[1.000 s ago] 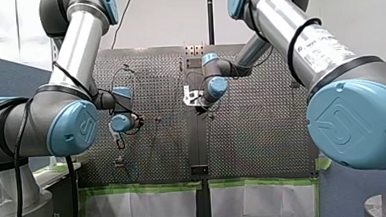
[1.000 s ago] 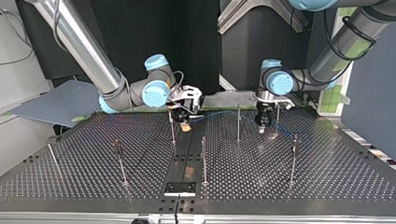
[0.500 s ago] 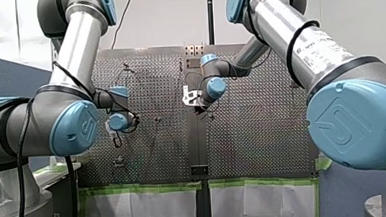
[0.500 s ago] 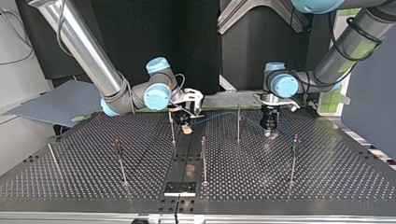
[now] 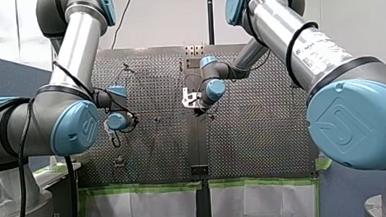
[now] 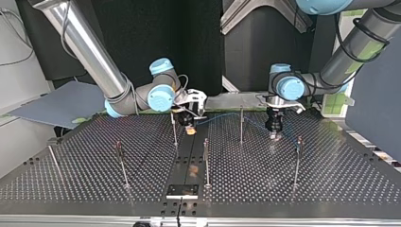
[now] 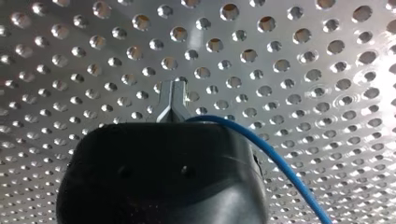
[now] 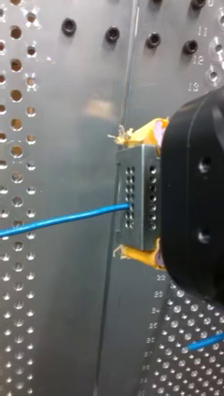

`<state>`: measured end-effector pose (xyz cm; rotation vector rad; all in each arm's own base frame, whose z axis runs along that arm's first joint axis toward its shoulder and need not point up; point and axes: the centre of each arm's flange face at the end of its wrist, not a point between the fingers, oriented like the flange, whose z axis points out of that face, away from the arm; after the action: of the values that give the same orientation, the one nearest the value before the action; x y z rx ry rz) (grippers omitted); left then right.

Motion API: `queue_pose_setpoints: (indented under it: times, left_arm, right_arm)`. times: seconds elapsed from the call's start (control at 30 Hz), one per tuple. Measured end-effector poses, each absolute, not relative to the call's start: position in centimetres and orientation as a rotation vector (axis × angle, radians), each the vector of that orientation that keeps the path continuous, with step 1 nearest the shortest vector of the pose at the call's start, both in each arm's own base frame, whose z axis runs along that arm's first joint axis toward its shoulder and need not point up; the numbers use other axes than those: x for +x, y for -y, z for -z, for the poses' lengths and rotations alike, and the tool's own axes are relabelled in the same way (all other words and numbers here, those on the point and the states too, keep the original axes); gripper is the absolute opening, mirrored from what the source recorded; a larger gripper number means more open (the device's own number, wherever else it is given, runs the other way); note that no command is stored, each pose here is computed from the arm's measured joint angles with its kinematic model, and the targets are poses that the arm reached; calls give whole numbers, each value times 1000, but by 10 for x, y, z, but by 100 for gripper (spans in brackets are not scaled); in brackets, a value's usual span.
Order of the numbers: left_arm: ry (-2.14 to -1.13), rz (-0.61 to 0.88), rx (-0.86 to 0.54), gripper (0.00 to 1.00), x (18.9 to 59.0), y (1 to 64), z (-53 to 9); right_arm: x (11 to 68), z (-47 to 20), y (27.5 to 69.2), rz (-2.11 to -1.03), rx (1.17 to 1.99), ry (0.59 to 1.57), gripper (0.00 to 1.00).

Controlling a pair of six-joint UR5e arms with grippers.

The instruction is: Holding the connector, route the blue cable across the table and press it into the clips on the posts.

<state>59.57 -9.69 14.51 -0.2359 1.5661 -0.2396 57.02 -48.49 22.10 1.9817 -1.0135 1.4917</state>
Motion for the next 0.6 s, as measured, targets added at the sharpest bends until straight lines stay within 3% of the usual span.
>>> queue_pose_setpoints:
  times: [0.07,0.1,0.13,0.17,0.2,0.27,0.6]
  left_arm:
    - [-1584,235,-224,25,594,98,-144]
    - [-1591,233,-219,25,593,99,-143]
    - [-1598,230,-213,48,593,99,-142]
    - [-1610,224,-206,64,591,100,-141]
    - [-1618,219,-202,64,591,100,-141]
    - [-1636,204,-193,98,589,100,-139]
    - [-1747,101,-170,98,560,110,-125]
  right_arm:
    - [572,-221,483,-1492,1986,1011,0]
    - [572,-221,482,-1493,1987,1011,0]
    - [573,-220,481,-1494,1989,1009,0]
    - [574,-220,480,-1494,1990,1009,0]
    - [575,-220,479,-1495,1992,1007,0]
    - [576,-220,477,-1496,1994,1005,0]
    - [581,-220,471,-1496,2003,998,0]
